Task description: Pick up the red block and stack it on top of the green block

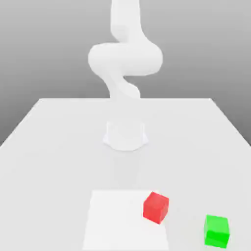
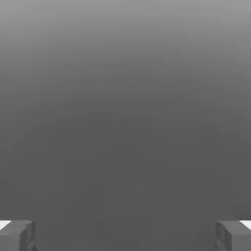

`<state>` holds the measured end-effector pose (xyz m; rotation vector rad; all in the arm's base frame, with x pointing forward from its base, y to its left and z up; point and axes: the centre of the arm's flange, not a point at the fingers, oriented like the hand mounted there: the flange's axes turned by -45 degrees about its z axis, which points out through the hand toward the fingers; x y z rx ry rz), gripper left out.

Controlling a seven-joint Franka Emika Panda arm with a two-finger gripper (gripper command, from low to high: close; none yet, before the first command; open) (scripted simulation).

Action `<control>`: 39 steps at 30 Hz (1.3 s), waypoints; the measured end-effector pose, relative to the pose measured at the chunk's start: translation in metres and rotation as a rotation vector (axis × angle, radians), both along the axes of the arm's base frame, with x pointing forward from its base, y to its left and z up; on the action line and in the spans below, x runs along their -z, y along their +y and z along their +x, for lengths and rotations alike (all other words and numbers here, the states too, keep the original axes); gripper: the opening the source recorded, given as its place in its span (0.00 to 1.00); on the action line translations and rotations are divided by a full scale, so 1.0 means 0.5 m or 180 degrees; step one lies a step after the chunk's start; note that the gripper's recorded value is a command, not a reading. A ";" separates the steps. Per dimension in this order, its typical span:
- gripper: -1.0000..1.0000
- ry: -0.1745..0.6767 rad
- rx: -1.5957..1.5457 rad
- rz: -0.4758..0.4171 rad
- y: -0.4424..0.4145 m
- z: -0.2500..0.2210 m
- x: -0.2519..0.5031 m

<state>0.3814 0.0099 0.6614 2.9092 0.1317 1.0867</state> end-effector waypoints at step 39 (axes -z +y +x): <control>0.00 0.2119 -0.2773 -0.1028 0.141 0.029 0.937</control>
